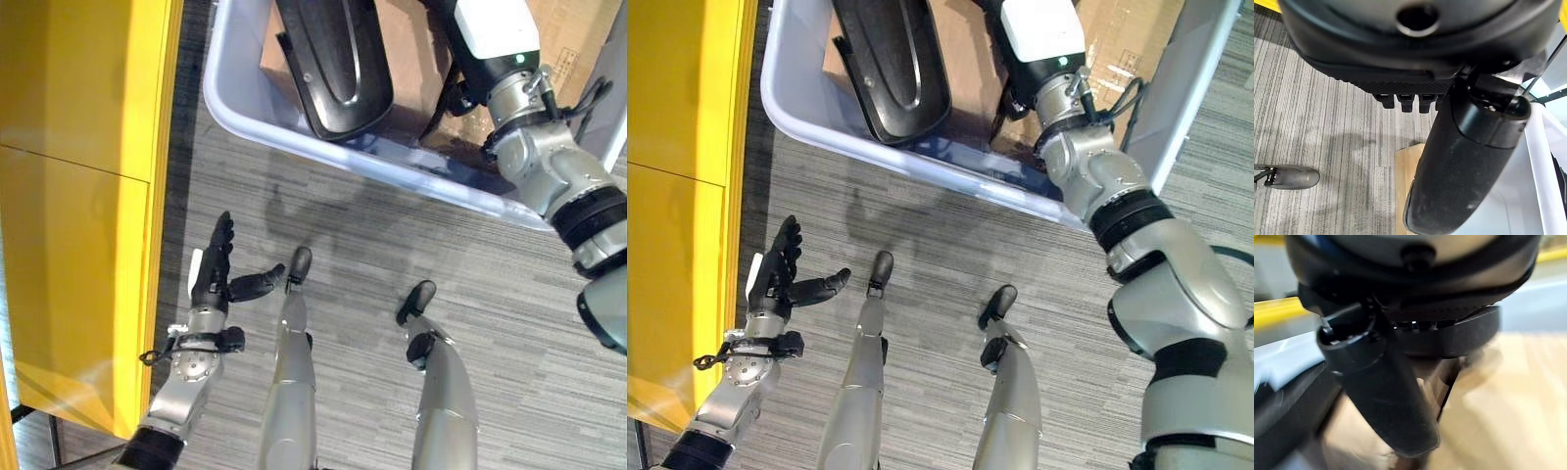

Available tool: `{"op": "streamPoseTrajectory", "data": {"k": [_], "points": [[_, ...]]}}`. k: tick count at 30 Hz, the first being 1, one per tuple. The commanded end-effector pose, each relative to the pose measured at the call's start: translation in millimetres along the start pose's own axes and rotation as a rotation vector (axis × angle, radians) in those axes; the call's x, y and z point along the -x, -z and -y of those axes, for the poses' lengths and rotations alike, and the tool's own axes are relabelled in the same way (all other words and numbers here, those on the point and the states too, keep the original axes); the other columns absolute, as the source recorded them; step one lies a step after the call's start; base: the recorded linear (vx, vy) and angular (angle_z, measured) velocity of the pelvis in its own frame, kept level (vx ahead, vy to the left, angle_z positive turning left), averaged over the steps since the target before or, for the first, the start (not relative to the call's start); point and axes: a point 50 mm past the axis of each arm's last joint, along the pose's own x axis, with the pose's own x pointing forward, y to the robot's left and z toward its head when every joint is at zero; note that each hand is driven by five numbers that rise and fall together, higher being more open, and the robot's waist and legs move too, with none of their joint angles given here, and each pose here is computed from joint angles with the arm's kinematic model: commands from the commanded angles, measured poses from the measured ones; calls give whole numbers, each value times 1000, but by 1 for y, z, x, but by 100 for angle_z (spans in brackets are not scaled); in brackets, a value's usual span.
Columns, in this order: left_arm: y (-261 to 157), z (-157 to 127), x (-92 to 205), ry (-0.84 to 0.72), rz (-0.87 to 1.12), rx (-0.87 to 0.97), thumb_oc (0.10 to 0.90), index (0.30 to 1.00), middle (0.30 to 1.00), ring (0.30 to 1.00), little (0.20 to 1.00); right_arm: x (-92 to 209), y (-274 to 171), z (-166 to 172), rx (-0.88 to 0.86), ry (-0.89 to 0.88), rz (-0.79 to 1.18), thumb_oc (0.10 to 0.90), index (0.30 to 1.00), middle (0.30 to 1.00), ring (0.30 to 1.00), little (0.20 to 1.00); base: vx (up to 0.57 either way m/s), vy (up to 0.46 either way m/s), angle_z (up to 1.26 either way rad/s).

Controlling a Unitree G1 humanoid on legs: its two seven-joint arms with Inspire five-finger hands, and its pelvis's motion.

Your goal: Move parts from the plastic box to the shelf.

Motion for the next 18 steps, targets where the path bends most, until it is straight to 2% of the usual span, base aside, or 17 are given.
{"op": "streamPoseTrajectory", "data": {"k": [1,12,18], "points": [[-29,0,-6,-28,144,49,900,1000,1000,1000,1000,-5,-11,28,-348,137,4,900,1000,1000,1000,1000,-17,6,-4],[-21,-9,0,-46,90,37,900,1000,1000,1000,1000,32,-32,4,-974,117,24,900,1000,1000,1000,1000,-9,11,-4],[-17,-12,4,-47,69,34,900,1000,1000,1000,1000,46,-40,0,-1148,99,47,900,1000,1000,1000,1000,-2,1,-1]]}}
